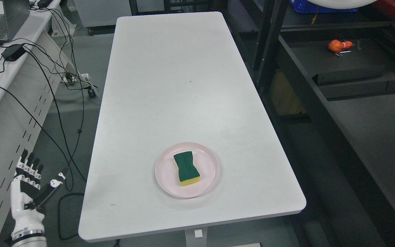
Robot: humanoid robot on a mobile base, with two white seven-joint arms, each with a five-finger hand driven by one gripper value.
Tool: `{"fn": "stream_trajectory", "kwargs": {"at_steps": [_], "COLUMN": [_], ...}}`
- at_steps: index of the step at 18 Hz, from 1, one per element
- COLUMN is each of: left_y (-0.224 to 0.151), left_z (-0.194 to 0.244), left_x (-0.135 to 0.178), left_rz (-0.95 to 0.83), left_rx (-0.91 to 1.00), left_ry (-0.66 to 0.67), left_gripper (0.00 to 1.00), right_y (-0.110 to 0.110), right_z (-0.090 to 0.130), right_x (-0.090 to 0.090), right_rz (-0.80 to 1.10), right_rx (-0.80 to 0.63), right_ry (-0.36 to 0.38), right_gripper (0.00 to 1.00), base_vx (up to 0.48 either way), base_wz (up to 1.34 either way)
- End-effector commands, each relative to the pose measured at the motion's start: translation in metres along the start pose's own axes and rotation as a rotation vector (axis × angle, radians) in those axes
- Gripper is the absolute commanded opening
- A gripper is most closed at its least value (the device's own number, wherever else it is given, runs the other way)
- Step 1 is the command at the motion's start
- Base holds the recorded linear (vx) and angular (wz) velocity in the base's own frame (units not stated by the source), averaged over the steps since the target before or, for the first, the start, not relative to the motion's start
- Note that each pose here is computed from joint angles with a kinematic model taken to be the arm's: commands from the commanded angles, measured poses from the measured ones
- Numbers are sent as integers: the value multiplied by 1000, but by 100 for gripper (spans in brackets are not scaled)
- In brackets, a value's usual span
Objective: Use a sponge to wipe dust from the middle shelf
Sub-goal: 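Raise the left hand from its rest pose beside the table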
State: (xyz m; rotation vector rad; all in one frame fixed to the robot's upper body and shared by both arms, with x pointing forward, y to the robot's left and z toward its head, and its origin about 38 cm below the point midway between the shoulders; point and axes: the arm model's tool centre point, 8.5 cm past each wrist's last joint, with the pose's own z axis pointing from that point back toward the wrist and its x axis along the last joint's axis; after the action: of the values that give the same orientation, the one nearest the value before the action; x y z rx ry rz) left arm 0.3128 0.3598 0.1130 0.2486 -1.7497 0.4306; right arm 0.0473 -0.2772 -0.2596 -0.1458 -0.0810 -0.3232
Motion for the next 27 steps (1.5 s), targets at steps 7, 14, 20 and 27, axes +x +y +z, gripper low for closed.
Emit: {"fn": "stream_trajectory", "kwargs": {"at_steps": [7, 14, 20, 27], "left_y": [0, -18, -21, -59], "left_z": [-4, -15, -64, -66], "left_x": [4, 12, 80, 99], "left_rz": [-18, -9, -196, -852], "left_rx": [-22, -72, -290, -810], "left_ry": [-11, -40, -293, -652], "left_gripper": [99, 99, 99, 99], "right_y": [-10, -10, -10, -10], "right_z": [-1, -1, -1, -1], "right_x": [2, 2, 2, 2], "right_rz": [3, 3, 3, 3], "right_rx": [-15, -15, -15, -15], "right_ry": [50, 50, 50, 50], "right_gripper": [100, 100, 100, 100], "base_vx": [0, -4, 0, 0], "base_wz": [0, 4, 0, 0]}}
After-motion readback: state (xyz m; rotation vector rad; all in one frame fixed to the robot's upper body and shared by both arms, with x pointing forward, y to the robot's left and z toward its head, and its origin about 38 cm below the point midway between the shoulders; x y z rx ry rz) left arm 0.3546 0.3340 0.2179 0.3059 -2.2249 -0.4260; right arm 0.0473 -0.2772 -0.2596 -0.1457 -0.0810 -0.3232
